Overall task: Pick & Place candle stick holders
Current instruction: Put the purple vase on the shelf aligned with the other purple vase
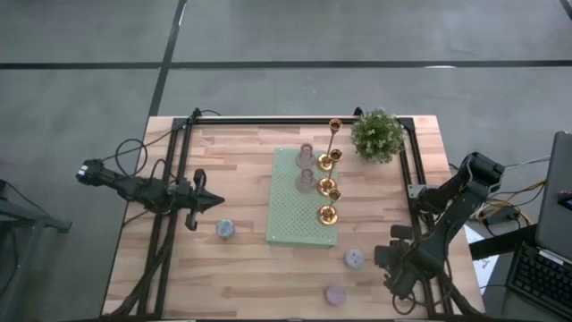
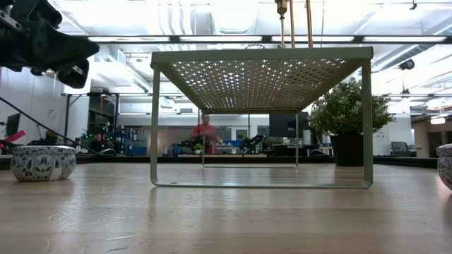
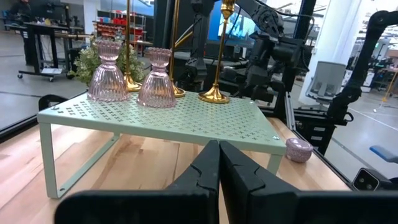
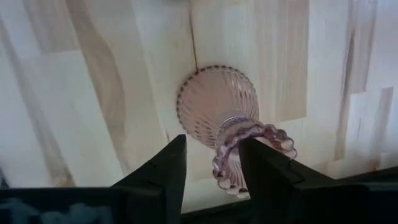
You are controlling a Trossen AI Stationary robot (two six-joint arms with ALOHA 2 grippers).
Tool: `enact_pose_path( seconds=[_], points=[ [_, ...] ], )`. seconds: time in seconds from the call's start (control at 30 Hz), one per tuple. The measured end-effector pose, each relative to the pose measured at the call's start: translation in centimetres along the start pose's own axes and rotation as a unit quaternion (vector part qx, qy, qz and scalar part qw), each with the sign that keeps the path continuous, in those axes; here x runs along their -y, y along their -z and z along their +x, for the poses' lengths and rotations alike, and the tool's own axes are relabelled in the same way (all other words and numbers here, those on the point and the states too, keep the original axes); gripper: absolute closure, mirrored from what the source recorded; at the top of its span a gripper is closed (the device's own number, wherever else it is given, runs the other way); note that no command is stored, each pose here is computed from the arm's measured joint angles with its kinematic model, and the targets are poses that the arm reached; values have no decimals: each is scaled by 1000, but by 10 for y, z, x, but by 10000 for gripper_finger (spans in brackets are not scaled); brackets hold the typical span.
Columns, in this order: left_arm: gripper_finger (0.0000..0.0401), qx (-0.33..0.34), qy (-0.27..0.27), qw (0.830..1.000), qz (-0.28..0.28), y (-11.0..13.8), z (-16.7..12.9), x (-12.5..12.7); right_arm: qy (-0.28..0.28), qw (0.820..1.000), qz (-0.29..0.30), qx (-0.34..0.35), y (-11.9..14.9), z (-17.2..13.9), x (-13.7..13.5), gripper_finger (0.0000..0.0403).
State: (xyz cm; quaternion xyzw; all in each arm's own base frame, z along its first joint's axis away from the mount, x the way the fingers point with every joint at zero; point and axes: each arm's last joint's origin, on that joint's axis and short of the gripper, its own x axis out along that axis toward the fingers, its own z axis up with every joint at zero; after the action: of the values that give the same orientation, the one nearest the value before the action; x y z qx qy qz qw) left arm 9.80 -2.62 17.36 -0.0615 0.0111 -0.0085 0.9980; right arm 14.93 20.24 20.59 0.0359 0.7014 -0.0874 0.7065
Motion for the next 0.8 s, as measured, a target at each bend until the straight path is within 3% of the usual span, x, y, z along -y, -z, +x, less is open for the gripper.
enact_pose_path(
  seconds=[0.47,0.8],
  points=[
    [391,0,0,1000,0,0,0,0,33,998,-53,-9,-9,-8,-15,379],
    [391,-4,-1,1000,1,1,0,0,16,998,-53,16,-15,-29,-22,382]
  ],
)
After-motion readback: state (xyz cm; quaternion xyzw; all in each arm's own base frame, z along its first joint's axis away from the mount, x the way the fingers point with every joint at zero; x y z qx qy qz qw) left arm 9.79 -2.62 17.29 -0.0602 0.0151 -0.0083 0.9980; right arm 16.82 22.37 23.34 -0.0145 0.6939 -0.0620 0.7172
